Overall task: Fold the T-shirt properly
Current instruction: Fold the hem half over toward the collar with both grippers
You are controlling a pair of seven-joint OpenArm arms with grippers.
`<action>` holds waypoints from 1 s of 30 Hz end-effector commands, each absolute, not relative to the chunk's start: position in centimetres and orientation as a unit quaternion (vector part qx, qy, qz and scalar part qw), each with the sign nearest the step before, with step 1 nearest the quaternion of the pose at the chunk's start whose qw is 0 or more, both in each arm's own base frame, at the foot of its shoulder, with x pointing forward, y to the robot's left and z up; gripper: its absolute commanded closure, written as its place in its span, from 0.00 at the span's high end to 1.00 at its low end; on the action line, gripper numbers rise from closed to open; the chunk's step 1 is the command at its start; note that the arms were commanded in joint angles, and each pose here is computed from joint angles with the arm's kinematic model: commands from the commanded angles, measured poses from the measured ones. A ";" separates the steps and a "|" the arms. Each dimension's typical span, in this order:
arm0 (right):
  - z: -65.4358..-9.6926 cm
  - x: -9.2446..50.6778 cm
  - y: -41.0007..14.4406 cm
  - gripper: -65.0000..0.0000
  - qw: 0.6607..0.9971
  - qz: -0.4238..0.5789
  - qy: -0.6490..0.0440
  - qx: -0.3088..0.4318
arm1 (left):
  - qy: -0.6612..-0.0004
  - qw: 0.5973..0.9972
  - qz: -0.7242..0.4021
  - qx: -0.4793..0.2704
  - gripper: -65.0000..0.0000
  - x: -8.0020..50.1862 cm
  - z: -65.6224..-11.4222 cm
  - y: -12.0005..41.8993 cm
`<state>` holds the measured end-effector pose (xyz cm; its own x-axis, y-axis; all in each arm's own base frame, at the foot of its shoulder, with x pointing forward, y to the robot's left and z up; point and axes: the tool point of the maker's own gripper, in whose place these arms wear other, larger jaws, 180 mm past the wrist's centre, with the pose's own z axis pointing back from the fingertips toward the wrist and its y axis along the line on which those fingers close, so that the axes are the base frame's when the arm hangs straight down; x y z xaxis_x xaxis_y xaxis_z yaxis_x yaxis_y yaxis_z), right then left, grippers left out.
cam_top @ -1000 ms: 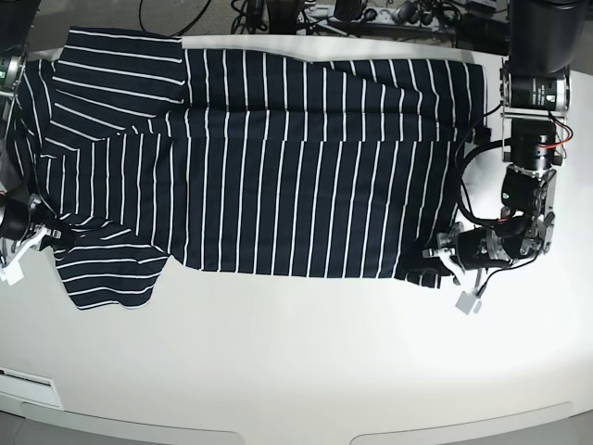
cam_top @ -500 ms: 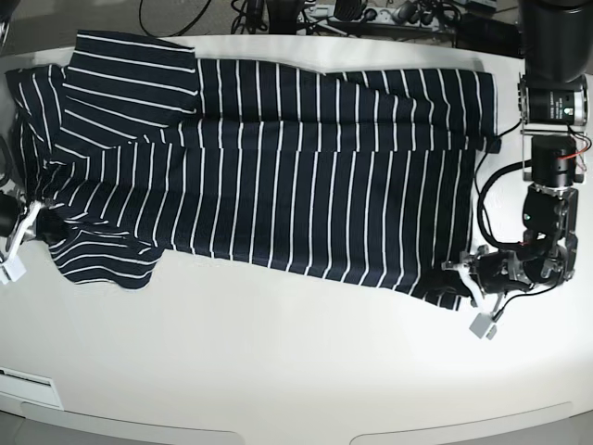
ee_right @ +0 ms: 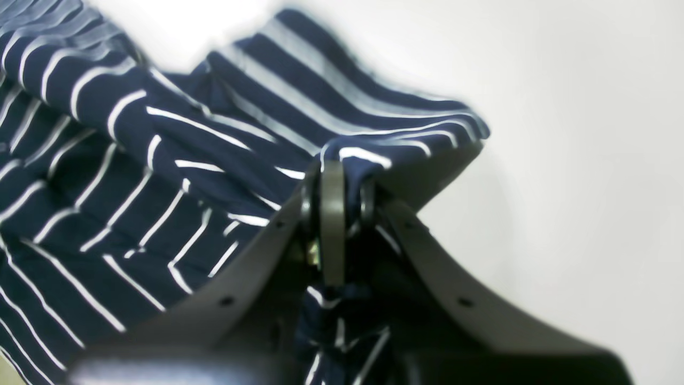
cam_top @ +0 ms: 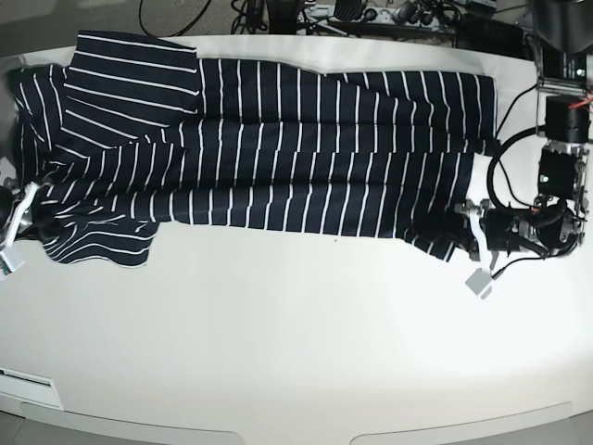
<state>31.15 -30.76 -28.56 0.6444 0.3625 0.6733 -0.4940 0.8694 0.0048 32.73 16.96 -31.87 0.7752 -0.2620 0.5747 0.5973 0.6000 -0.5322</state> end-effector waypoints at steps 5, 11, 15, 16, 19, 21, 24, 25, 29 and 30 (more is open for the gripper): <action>-28.1 28.7 -31.1 0.00 0.913 0.237 -0.312 0.111 | -0.229 0.868 -0.272 -0.347 0.00 31.1 -29.9 19.7; -29.4 27.2 -31.1 0.00 0.922 0.236 -0.282 0.117 | -0.178 0.885 -0.278 -0.329 0.00 28.3 -31.6 21.2; -30.5 25.5 -31.7 0.00 0.935 0.241 -0.234 0.110 | -0.148 0.893 -0.269 -0.328 0.00 26.3 -33.1 21.9; -30.7 25.3 -31.8 0.00 0.937 0.241 -0.227 0.109 | -0.141 0.894 -0.267 -0.330 0.00 25.8 -33.5 22.0; -30.5 25.6 -31.6 0.00 0.935 0.240 -0.237 0.111 | -0.124 0.897 -0.261 -0.335 0.00 24.5 -34.5 21.9; -30.2 26.0 -31.4 0.00 0.931 0.238 -0.251 0.114 | -0.115 0.898 -0.257 -0.338 0.00 23.9 -34.9 21.9; -30.5 26.0 -31.7 0.07 0.933 0.239 -0.248 0.103 | -0.107 0.899 -0.254 -0.341 0.00 23.1 -35.4 21.8; -30.5 26.0 -31.8 0.20 0.933 0.240 -0.247 0.101 | -0.104 0.899 -0.253 -0.342 0.00 23.0 -35.5 21.9; -29.5 26.8 -31.2 0.56 0.927 0.238 -0.267 0.115 | -0.105 0.899 -0.253 -0.342 0.59 23.0 -35.5 21.8; -28.8 27.3 -30.6 0.56 0.921 0.236 -0.281 0.132 | -0.104 0.899 -0.253 -0.342 0.67 23.0 -35.5 21.8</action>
